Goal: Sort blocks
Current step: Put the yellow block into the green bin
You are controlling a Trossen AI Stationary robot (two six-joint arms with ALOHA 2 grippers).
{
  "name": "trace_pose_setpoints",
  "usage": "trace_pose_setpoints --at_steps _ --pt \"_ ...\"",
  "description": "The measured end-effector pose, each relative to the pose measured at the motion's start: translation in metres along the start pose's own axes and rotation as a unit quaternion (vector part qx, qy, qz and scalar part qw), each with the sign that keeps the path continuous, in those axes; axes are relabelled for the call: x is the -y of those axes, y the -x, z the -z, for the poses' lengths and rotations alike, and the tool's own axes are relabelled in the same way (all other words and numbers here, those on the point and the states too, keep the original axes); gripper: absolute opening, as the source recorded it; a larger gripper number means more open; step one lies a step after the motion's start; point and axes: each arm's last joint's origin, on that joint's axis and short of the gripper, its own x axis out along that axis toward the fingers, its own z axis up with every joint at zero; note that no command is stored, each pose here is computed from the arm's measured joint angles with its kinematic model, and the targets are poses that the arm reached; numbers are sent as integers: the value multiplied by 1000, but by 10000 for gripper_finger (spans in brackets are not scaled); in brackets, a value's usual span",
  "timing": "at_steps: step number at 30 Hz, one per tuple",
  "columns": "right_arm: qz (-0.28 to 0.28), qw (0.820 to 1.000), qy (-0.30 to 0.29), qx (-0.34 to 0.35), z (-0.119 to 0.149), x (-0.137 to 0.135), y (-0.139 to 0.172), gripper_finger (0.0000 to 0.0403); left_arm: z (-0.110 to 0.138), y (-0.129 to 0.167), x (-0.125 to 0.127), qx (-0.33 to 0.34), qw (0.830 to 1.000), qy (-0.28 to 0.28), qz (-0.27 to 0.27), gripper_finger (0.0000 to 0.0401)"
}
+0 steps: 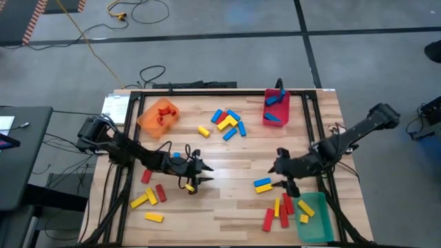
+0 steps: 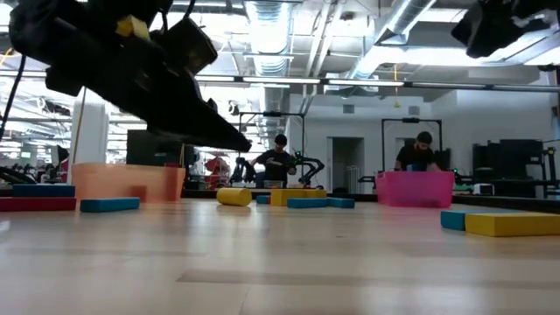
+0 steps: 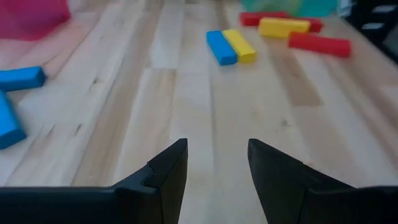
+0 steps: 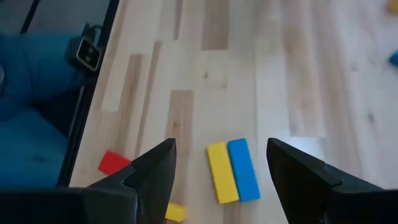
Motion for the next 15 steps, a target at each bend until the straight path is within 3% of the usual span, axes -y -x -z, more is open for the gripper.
trace_pose_setpoints --at_steps 7,15 --pt "-5 999 22 -25 3 -16 -27 265 -11 10 4 2 997 13 71 165" --pt "1 998 35 -50 8 -25 -50 265 -2 36 31 -116 972 25 204 165"
